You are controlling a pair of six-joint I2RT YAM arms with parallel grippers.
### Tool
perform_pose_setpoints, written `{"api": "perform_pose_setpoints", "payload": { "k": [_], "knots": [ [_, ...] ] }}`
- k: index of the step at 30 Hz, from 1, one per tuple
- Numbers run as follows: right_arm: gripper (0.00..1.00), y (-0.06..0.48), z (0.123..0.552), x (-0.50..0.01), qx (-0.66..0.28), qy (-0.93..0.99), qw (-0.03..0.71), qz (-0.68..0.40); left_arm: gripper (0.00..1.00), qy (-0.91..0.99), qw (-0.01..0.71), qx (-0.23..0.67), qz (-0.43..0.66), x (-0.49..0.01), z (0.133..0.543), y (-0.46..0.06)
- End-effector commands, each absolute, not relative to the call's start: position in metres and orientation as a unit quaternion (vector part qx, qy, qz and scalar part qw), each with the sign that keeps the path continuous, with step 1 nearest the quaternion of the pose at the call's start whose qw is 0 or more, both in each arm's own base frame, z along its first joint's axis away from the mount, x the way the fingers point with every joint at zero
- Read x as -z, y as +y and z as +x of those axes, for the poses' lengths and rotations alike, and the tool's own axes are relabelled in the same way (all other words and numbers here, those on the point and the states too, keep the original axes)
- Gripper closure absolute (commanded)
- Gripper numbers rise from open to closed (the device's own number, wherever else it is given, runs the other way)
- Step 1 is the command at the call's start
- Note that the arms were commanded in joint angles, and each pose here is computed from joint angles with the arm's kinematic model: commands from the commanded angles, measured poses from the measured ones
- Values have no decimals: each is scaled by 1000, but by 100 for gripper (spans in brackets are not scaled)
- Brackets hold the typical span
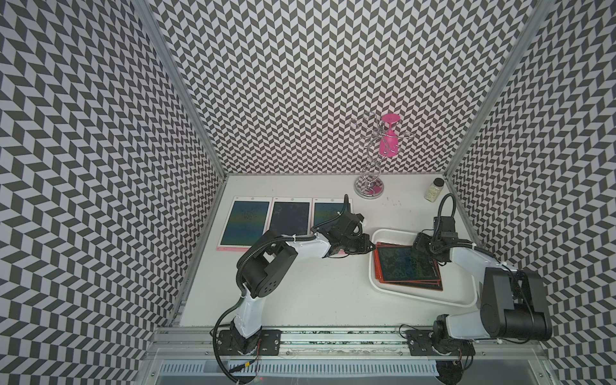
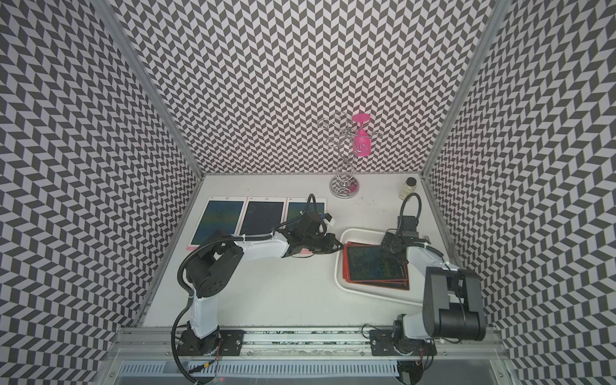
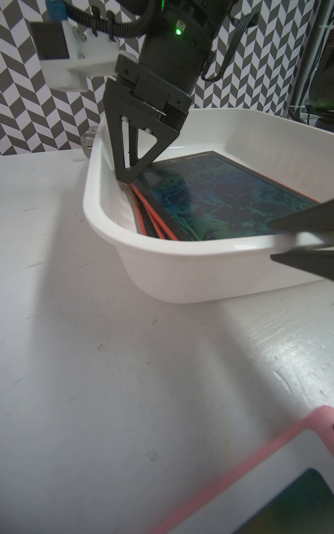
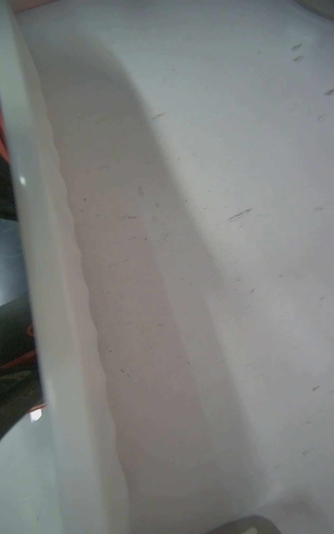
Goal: Take out the writing tablet from the storage box
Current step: Adjust the storage box at the center of the board.
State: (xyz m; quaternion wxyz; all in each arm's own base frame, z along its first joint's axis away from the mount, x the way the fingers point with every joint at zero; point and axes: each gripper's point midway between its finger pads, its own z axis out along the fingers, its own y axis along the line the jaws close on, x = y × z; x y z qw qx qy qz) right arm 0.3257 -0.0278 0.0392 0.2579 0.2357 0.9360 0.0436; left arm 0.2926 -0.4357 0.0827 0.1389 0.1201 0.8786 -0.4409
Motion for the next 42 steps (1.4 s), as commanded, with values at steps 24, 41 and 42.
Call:
{"api": "perform_pose_setpoints", "payload": {
  "k": [24, 41, 42],
  "knots": [
    [27, 21, 334, -66, -179, 926, 290, 162, 100, 880, 109, 443, 135, -51, 271, -446],
    [28, 10, 333, -87, -190, 892, 309, 270, 100, 872, 121, 468, 69, -61, 279, -426],
    [28, 9, 336, -84, -187, 893, 307, 272, 100, 872, 123, 469, 70, -62, 279, -427]
  ]
}}
